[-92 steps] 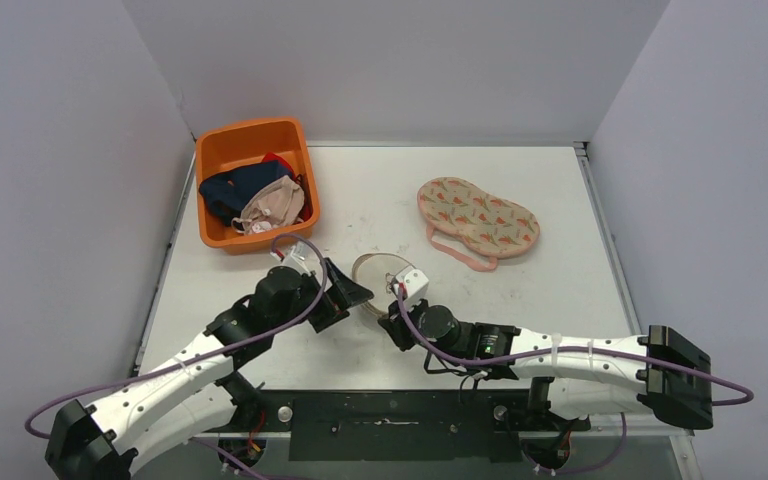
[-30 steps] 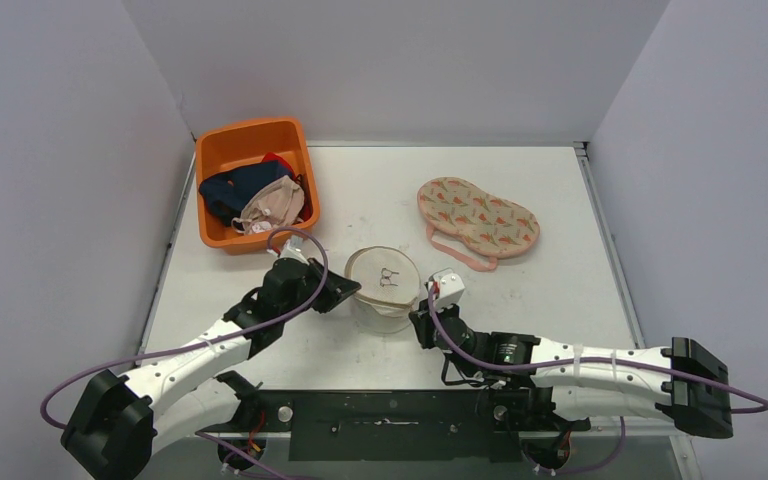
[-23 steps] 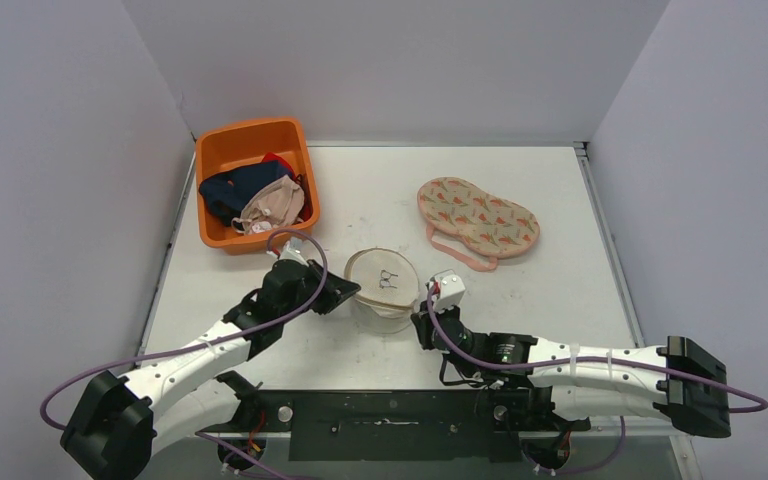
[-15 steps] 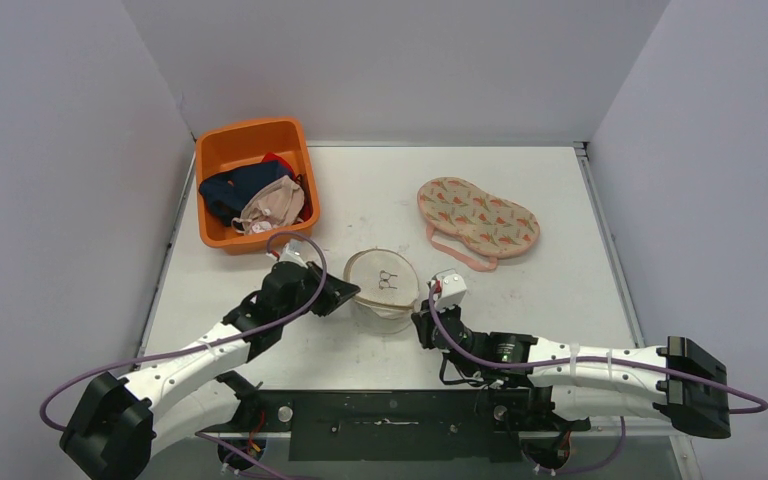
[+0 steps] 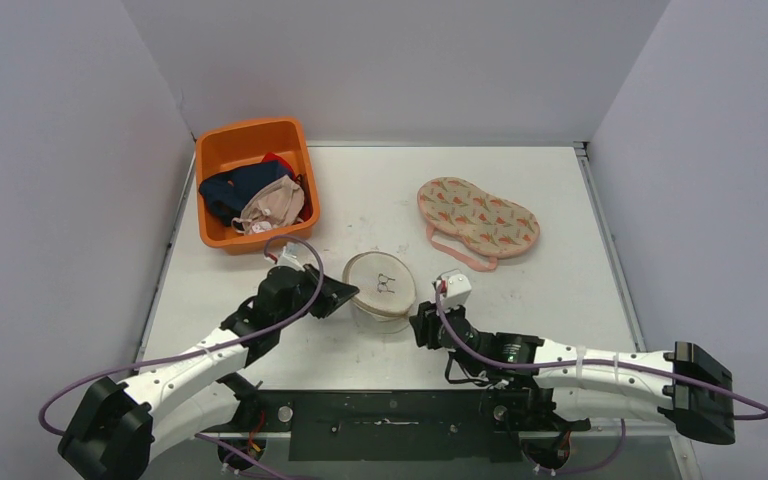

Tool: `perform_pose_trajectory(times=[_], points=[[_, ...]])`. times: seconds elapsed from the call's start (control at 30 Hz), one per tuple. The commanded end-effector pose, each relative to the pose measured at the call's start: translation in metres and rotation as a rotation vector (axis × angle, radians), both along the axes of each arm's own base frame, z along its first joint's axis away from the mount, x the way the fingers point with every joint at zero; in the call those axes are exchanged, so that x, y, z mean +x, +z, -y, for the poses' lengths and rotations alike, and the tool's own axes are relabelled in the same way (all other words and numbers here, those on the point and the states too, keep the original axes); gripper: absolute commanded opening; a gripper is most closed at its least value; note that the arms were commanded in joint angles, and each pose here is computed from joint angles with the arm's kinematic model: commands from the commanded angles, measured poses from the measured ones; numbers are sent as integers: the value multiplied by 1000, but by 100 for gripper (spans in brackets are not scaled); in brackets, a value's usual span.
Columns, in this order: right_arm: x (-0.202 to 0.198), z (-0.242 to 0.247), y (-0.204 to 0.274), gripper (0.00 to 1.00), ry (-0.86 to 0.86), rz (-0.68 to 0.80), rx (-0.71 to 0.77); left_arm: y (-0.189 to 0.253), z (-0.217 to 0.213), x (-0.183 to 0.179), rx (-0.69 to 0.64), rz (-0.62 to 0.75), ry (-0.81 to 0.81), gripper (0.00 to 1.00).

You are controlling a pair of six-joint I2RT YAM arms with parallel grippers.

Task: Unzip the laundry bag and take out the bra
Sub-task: Adjust the laundry bag at the center of the board.

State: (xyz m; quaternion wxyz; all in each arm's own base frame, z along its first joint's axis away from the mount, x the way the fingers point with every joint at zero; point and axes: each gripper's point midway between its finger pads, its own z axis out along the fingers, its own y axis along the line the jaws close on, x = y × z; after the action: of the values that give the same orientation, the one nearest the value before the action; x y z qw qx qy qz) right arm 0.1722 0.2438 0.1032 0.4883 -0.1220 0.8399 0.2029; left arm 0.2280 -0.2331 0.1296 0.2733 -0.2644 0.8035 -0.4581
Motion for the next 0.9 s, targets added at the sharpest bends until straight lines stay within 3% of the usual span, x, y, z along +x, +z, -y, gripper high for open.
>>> perform_pose_trajectory(times=[0.0, 0.13, 0.23, 0.5, 0.87], points=[[0, -11, 28, 51, 24, 9, 91, 19, 1, 10, -81, 66, 29, 0], [-5, -21, 46, 78, 21, -34, 201, 21, 2, 11, -101, 77, 36, 0], [-4, -20, 52, 85, -30, -82, 316, 21, 1, 11, -116, 86, 48, 0], [15, -23, 65, 89, -84, -252, 755, 25, -6, 10, -142, 175, 128, 0], [32, -60, 51, 81, -86, -435, 824, 27, -1, 5, -121, 309, 225, 0]])
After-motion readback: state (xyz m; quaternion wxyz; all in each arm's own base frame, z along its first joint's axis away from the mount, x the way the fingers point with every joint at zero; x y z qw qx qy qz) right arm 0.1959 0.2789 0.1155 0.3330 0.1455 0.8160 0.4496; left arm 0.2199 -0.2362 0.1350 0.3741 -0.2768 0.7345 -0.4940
